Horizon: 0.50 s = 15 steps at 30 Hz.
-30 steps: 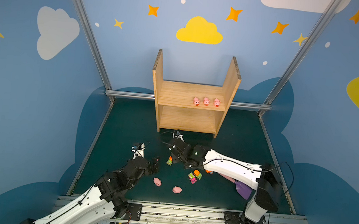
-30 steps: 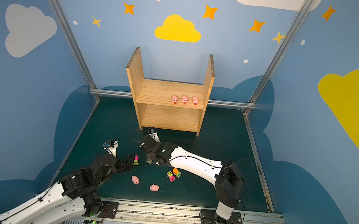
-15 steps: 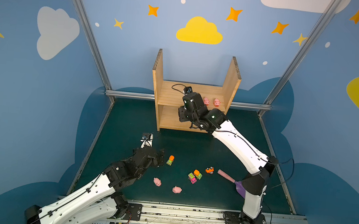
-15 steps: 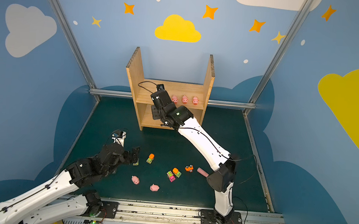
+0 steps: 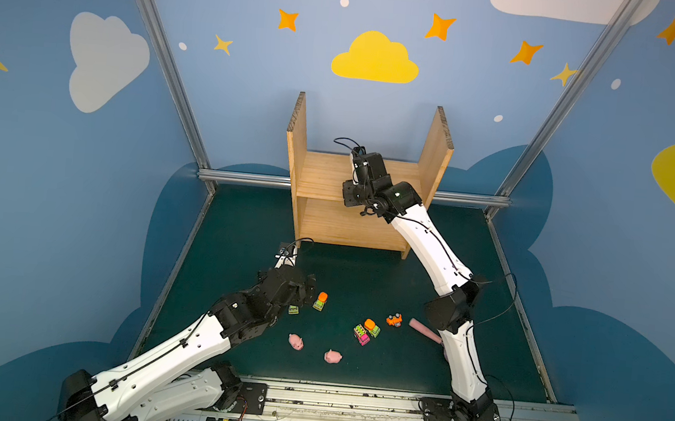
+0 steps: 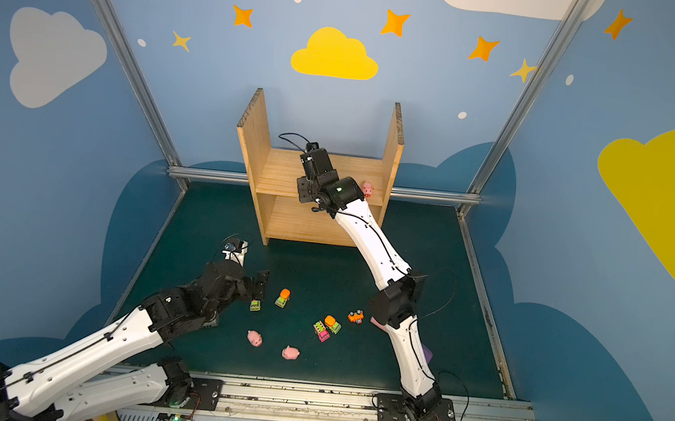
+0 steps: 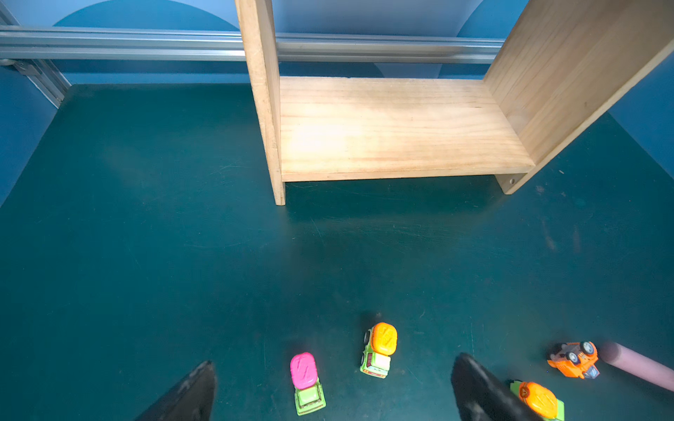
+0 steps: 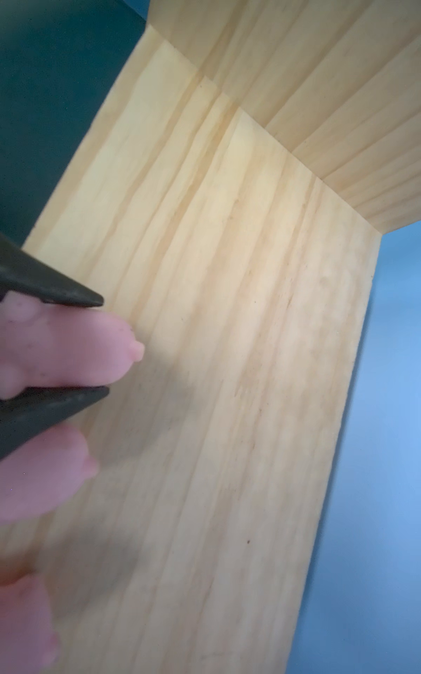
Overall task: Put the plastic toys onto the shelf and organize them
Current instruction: 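Set the pig at the end of the pig row and open the right gripper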
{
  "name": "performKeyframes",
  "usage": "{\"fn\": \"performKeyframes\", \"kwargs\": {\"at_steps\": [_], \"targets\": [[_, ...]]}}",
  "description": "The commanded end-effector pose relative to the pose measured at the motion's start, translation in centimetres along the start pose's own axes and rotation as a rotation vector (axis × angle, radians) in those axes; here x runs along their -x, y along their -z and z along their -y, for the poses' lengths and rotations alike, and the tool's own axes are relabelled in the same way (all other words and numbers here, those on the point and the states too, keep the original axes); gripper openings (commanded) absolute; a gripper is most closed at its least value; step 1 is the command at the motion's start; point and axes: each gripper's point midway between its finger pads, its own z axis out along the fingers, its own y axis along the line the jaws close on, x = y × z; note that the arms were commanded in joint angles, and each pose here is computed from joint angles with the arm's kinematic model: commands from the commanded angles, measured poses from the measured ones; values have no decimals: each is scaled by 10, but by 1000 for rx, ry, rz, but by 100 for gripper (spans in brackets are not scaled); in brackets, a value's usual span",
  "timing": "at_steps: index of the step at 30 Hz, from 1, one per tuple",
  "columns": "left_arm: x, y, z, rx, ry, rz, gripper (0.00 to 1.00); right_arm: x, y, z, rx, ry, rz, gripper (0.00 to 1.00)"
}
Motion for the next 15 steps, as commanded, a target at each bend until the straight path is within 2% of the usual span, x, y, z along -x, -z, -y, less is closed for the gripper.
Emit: {"fn": "performKeyframes", "kwargs": {"at_steps": [1, 7, 15], "targets": [[9, -1, 1, -4, -3, 21, 100, 6, 0, -4, 27, -4, 16, 36], [8, -2, 0, -5, 7, 19, 100, 7, -2, -2, 22, -5, 20, 45], [14, 3, -3, -6, 16, 38, 100, 23, 12, -3, 38, -8, 71, 51]]}}
